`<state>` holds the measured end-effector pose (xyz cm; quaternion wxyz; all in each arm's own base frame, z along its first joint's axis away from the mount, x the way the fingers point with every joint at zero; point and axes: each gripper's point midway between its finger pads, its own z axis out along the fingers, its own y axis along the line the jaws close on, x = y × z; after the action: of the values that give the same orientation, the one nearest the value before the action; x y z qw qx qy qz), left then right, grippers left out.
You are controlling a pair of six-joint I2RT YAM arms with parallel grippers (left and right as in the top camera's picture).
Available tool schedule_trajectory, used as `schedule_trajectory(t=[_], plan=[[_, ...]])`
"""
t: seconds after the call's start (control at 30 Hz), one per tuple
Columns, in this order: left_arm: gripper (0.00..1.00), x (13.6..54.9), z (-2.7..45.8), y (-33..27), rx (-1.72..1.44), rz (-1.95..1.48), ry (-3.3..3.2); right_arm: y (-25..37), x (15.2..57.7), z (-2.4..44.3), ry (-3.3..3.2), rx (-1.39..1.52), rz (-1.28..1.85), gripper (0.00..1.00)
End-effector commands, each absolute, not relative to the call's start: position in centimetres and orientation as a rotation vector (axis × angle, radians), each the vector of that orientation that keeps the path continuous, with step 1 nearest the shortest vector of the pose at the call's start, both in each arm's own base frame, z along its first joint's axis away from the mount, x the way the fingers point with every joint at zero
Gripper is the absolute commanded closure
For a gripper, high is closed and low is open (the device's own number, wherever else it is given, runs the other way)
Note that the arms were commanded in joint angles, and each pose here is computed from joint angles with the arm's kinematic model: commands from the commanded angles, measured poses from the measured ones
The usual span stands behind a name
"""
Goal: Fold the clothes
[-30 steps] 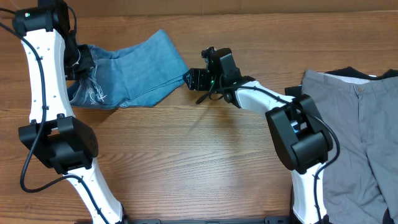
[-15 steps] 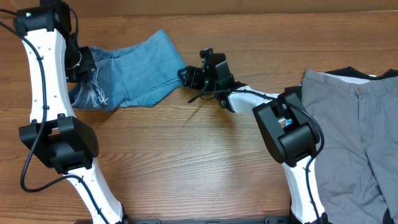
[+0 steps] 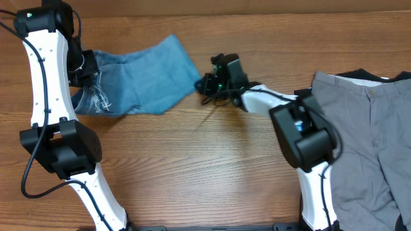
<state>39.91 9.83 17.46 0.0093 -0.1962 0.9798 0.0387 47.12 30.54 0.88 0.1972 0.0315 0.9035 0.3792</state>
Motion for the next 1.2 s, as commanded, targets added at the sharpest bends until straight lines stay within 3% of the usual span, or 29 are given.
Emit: schedule_trajectory(t=[0.0,0.27,0.3,0.33,0.37,0.4,0.53,0.6,0.77,0.9,1.17], plan=[[0.96,39.8,16.8,8.8,-0.546,0.084,3.106,27.1,47.0,6.5,2.515,0.018,0.928,0.96],[0.94,39.9,16.8,8.8,-0.539,0.079,3.102,17.2,38.4,9.1,2.847,0.188,0.333,0.96],[0.93,40.0,16.8,8.8,-0.538,0.079,3.101,16.8,37.2,8.9,2.896,0.194,0.305,0.83],[0.93,40.0,16.8,8.7,-0.536,0.079,3.102,16.3,36.0,8.7,2.943,0.2,0.276,0.61],[0.93,40.0,16.8,8.6,-0.533,0.08,3.103,15.8,34.9,8.4,2.992,0.208,0.241,0.47],[0.92,40.0,16.8,8.5,-0.528,0.08,3.102,15.1,34.1,8.2,3.024,0.219,0.195,0.41],[0.92,40.4,16.8,8.0,-0.506,0.079,3.093,13.3,34.4,8.3,3.009,0.25,0.096,0.4],[0.92,40.6,16.8,7.8,-0.496,0.079,3.09,13.9,35.2,8.9,2.984,0.258,0.176,0.42],[0.91,41.1,16.8,7.0,-0.462,0.079,3.078,21.9,38.1,12.1,2.8,0.01,0.81,0.74],[0.9,41.7,16.8,6.1,-0.43,0.067,3.068,26.9,40.5,14.4,2.61,-0.057,1.0,0.89],[0.96,42.4,16.8,3.2,-0.389,-0.1,3.056,35.7,41.7,9.7,2.52,-0.075,1.117,0.96]])
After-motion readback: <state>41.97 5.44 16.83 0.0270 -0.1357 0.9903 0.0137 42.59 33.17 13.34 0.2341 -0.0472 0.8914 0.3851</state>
